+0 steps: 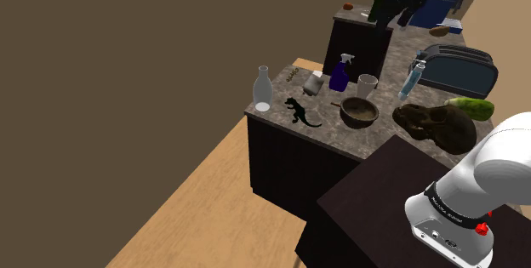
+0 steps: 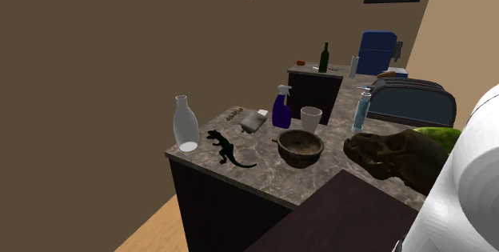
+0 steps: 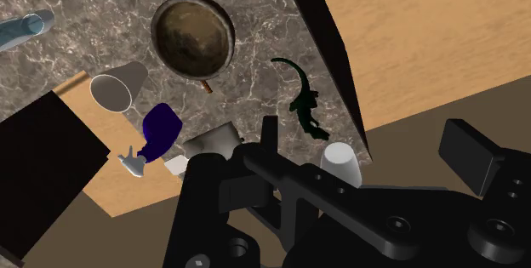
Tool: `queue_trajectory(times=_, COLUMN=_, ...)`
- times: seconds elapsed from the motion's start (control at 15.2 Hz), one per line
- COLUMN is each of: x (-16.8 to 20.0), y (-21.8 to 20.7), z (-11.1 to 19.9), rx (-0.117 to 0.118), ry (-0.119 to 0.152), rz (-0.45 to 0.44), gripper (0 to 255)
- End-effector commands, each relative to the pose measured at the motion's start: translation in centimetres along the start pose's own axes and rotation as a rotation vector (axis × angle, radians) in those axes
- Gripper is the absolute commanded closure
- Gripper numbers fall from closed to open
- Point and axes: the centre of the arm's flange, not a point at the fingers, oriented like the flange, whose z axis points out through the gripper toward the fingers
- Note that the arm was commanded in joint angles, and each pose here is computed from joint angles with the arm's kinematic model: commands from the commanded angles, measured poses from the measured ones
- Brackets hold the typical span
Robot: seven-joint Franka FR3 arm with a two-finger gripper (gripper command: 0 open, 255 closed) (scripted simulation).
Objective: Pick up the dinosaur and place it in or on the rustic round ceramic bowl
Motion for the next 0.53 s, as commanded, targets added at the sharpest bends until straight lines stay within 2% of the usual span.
queue_trajectory(times=0.0, x=0.0, y=0.0, z=0.0, rx=0.000, ry=0.000, rz=0.000, gripper=0)
queue_trajectory(times=0.46, x=2.2, y=0.9, z=8.8, rx=0.022, ry=0.040, rz=-0.043, gripper=0)
